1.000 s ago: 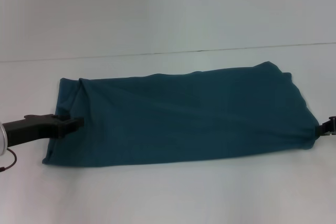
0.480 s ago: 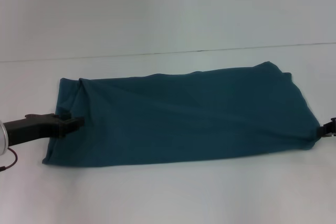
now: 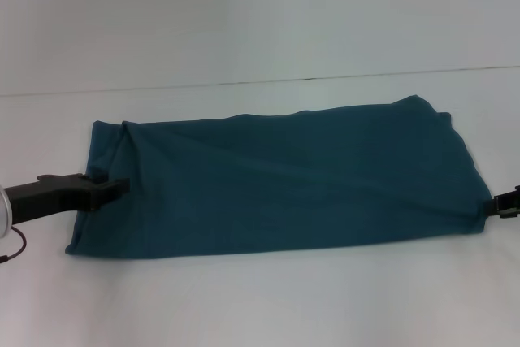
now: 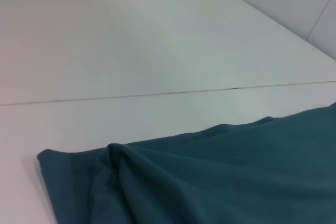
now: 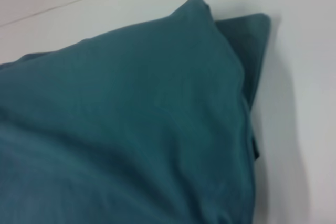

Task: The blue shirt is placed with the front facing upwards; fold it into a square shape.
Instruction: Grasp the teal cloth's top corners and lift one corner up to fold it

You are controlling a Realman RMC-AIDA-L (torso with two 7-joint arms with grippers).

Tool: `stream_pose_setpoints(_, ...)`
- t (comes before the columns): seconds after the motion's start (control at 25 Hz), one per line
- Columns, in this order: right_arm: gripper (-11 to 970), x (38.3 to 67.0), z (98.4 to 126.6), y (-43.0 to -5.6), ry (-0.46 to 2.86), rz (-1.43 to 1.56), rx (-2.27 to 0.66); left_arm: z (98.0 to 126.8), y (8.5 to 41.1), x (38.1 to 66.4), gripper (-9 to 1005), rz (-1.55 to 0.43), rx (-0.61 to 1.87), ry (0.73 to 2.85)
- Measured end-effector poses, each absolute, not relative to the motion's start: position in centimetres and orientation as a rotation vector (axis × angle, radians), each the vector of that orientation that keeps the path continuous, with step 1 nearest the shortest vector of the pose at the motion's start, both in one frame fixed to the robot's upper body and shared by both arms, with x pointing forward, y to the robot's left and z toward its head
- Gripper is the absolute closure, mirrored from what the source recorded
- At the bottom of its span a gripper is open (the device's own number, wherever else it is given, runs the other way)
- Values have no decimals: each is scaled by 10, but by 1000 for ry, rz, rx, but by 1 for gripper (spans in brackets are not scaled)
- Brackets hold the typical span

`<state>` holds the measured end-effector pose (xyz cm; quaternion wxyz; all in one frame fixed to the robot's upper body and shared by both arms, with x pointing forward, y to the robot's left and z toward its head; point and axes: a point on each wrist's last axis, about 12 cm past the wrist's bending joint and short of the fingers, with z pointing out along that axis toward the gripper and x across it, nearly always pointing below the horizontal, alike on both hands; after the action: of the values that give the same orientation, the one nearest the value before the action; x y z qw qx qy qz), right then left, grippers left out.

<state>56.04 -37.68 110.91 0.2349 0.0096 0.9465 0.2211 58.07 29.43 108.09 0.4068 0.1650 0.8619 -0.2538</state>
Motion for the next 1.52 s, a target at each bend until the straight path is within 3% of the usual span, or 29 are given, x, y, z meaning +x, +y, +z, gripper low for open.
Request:
stream_pose_setpoints(0.36, 651, 560, 1106, -370, 2605, 642, 27, 1081, 294, 581, 599, -634, 416, 2173)
stream_pose_setpoints(0.56, 655, 560, 1103, -367, 2615, 663, 30, 1081, 294, 581, 599, -634, 415, 2173)
stream_pose_setpoints(1.32, 807, 561, 1104, -368, 2635, 653, 53, 1081, 296, 581, 600, -630, 414, 2172)
stream_pose_setpoints(1.52, 901, 561, 1104, -368, 2637, 653, 52, 1081, 296, 582, 600, -626, 413, 2171)
